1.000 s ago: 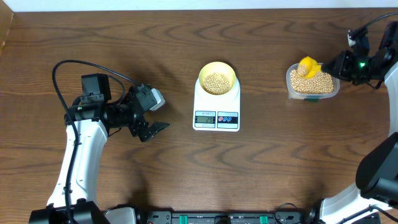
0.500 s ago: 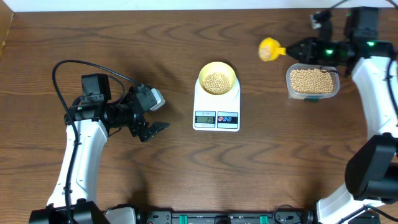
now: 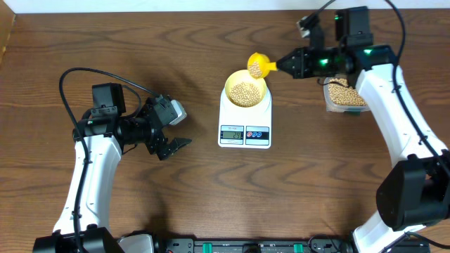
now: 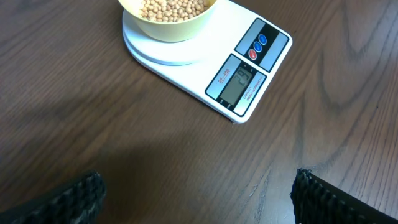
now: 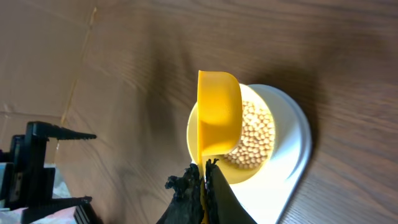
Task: Scoop item into bowl and weigh 50g on scale
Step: 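Lift filled scoop with right gripper and carry it over the bowl, then tilt scoop with right gripper to pour soybeans into bowl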
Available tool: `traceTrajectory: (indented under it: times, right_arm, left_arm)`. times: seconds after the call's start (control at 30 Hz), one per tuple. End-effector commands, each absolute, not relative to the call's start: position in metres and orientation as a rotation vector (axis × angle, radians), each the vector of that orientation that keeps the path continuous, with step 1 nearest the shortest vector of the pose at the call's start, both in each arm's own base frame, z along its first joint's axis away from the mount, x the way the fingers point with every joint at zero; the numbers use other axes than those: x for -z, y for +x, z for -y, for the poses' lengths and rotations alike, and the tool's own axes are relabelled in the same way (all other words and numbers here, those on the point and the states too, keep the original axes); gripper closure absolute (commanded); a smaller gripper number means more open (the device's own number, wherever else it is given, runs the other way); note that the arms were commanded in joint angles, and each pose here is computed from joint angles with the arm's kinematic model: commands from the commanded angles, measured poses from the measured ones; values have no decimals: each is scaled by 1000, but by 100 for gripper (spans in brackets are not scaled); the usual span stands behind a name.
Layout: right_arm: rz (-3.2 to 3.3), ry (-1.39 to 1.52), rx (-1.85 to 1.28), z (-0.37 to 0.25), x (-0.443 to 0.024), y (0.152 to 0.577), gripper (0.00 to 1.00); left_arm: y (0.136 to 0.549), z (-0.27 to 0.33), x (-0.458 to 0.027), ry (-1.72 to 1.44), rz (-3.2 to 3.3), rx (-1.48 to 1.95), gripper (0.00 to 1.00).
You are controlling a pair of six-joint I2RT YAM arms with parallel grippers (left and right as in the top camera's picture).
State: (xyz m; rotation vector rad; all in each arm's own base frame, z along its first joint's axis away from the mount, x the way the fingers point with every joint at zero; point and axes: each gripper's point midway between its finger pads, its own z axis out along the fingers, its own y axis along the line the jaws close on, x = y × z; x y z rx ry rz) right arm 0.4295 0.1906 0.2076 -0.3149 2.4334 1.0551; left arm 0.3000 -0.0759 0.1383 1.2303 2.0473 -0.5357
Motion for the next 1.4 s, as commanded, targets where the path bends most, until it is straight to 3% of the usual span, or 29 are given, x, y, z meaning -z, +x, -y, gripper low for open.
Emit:
traceTrajectory:
  times: [0.0,1.37]
  right_arm:
    - [-2423,-333,-1011,-199,-217,424,99]
    - [-2478,-368,-794,-204,-206,423,99]
  left_arm:
    - [297,76,-134,1222,-2061,556,3]
    - [297,76,-134,1222,-2061,556,2]
